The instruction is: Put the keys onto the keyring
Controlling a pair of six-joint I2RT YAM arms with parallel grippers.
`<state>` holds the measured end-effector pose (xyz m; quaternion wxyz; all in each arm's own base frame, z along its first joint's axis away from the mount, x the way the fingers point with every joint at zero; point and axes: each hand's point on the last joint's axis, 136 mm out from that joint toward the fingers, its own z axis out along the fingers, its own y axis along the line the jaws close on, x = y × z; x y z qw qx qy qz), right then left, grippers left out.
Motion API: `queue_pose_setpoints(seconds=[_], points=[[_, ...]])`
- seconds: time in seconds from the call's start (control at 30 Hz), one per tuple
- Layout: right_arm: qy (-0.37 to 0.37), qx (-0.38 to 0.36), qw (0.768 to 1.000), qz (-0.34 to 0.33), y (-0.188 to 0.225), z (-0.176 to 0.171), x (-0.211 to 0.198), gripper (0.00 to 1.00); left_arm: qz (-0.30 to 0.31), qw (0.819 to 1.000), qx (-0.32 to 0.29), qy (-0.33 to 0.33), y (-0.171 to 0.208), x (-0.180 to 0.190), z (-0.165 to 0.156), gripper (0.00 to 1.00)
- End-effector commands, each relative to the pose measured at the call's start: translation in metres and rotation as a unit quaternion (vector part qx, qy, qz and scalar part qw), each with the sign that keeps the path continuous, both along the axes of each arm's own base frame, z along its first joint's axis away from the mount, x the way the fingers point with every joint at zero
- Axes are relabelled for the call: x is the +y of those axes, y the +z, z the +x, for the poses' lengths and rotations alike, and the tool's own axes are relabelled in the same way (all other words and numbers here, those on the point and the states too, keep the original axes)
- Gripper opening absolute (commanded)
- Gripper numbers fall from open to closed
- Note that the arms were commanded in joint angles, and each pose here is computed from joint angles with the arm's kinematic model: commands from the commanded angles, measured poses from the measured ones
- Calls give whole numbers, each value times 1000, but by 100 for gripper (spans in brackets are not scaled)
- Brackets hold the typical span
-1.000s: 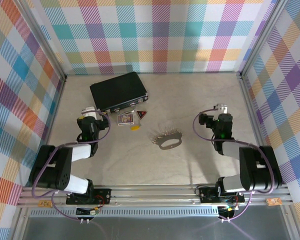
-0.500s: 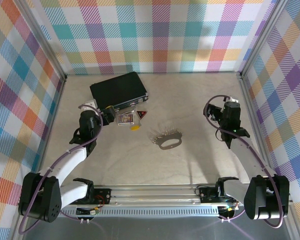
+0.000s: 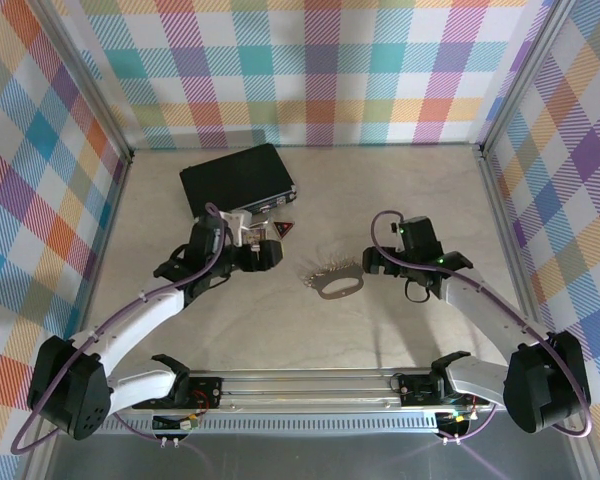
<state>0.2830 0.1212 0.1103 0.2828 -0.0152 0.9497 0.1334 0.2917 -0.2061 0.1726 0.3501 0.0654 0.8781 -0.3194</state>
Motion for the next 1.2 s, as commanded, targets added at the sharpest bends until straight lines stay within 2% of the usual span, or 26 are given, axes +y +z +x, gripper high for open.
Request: queue_pose_setpoints(seconds=[0.0,0.23,0.53,0.7,0.93,1.17], points=[[22,39,999,23,-5,-18,12,99,-21,998,24,-47,-1,-20,-20,99],[33,61,997,29,-16,-23,17,98,-45,994,32,-96,-8,-46,-31,93],[44,84,995,27,-29,-11,26,91,-26,995,44,-90,-32,-45,-31,86],[45,75,995,46,-24,-8,33,89,34,997,50,-48,-53,-29,-10,77],[50,64,996,47,-19,-11,38,90,80,995,63,20,-83,-13,37,68],[53,56,997,14,-25,-10,29,90,83,993,78,16,-99,-30,63,59]])
